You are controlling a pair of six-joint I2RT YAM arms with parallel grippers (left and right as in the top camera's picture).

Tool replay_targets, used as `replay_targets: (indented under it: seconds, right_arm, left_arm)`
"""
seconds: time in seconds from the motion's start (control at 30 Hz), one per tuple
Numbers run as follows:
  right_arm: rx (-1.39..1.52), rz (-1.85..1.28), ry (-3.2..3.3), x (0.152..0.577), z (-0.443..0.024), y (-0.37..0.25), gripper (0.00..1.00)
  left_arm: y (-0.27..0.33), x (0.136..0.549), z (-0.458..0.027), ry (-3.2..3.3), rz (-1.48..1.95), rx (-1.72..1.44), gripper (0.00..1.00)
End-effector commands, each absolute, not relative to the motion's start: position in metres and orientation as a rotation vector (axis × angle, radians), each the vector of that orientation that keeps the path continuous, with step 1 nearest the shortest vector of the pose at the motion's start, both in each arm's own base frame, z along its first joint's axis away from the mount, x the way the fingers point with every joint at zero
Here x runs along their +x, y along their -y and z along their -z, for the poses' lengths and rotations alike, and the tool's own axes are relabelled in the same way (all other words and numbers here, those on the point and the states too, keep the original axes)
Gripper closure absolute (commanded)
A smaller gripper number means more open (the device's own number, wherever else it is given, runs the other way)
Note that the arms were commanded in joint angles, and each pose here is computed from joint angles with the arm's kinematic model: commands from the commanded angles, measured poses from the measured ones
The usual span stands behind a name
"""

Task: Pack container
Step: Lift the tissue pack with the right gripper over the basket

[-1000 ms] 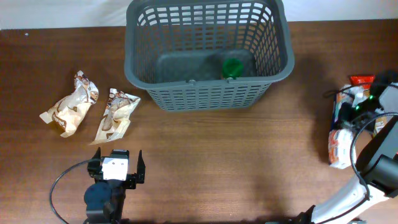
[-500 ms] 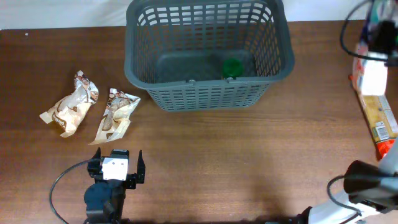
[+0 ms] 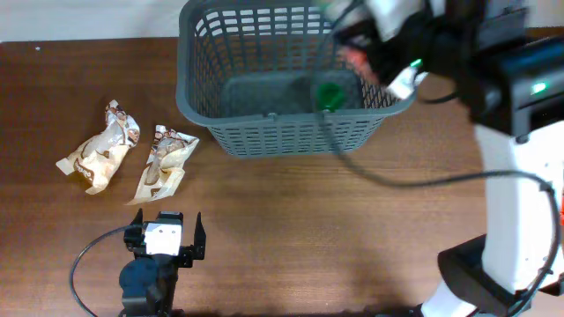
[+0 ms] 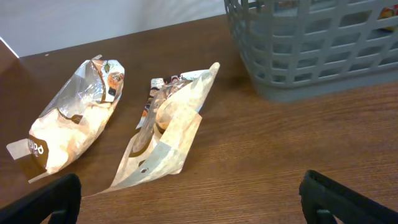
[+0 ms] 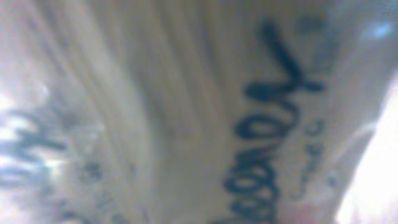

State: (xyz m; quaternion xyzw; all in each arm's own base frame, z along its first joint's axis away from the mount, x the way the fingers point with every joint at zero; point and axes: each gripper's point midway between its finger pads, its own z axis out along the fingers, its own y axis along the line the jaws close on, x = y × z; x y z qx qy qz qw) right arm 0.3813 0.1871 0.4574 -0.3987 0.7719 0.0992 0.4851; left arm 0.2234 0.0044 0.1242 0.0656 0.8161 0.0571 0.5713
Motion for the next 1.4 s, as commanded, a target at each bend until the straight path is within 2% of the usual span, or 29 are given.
replay_targets:
  seconds: [0.0, 0.4, 0.73, 0.97, 1.37]
  right_arm:
    - [-1.172, -0.083, -1.770, 0.375, -0.453, -0.213, 0.96]
    - [-1.295, -0.017, -1.944, 0.410, -0.373, -0.220, 0.96]
    - [-1.411, -0.055, -2.140, 0.437, -0.275, -0.232, 0.96]
    - [-1.485, -0.103, -2.267, 0.439, -0.211, -0.236, 0.96]
    - [-1.484, -0.109, -2.288, 0.439, -0.199, -0.236, 0.96]
  left_arm:
    - [-0.004, 0.224, -0.123, -1.911, -0.139, 0.170, 0.01]
    - [-0.004, 0.224, -0.123, -1.911, -0.139, 0.170, 0.01]
    - [-0.004, 0.224, -0.123, -1.911, -0.139, 0.171, 0.01]
    - [-0.004, 0.224, -0.123, -1.911, -0.139, 0.170, 0.01]
    - [-0.004, 0.224, -0.123, -1.911, -0.139, 0.170, 0.01]
